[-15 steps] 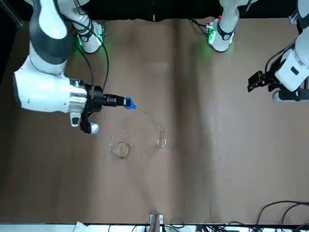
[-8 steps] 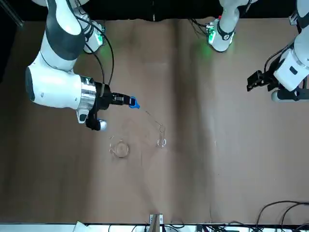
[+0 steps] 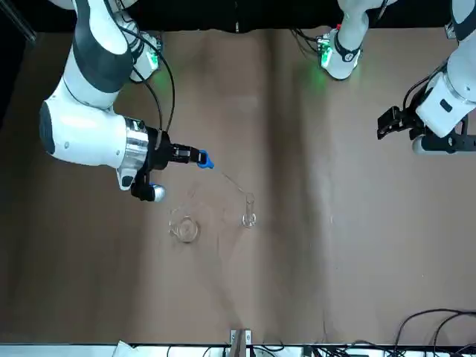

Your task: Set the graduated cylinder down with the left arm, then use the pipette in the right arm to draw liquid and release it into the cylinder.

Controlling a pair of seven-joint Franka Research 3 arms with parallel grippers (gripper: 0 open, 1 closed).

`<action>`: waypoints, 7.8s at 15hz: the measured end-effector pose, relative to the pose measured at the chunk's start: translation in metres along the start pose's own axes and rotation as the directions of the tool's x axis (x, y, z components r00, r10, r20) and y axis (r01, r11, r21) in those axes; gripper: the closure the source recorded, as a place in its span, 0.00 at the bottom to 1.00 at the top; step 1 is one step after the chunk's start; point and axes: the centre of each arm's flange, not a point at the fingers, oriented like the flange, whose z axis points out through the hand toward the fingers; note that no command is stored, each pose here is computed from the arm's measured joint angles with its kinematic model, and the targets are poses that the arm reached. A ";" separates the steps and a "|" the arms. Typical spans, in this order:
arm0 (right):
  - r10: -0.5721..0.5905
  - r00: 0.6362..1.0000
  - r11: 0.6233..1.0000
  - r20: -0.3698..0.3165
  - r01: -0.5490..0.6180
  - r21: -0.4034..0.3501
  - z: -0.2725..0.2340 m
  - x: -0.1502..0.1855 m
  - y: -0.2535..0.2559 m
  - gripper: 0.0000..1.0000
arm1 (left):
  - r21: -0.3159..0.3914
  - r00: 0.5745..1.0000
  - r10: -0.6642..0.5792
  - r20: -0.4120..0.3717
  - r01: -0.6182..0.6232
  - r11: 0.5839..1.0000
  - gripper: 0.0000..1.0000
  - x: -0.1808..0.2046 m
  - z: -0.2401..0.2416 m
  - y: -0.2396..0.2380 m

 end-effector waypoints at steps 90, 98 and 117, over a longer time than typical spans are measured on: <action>-0.155 0.988 0.809 -0.004 0.125 -0.574 0.011 0.088 0.153 0.93 | -0.006 0.990 0.046 -0.133 -0.047 0.999 0.00 0.028 0.007 0.017; -0.160 0.987 0.805 0.004 0.132 -0.578 0.025 0.093 0.155 0.80 | 0.059 0.990 0.043 -0.135 -0.035 0.998 0.00 0.039 0.014 0.002; -0.237 0.970 0.808 -0.062 0.161 -0.566 0.031 0.095 0.134 0.62 | 0.078 0.996 0.074 -0.042 -0.070 0.994 0.00 0.030 0.026 0.018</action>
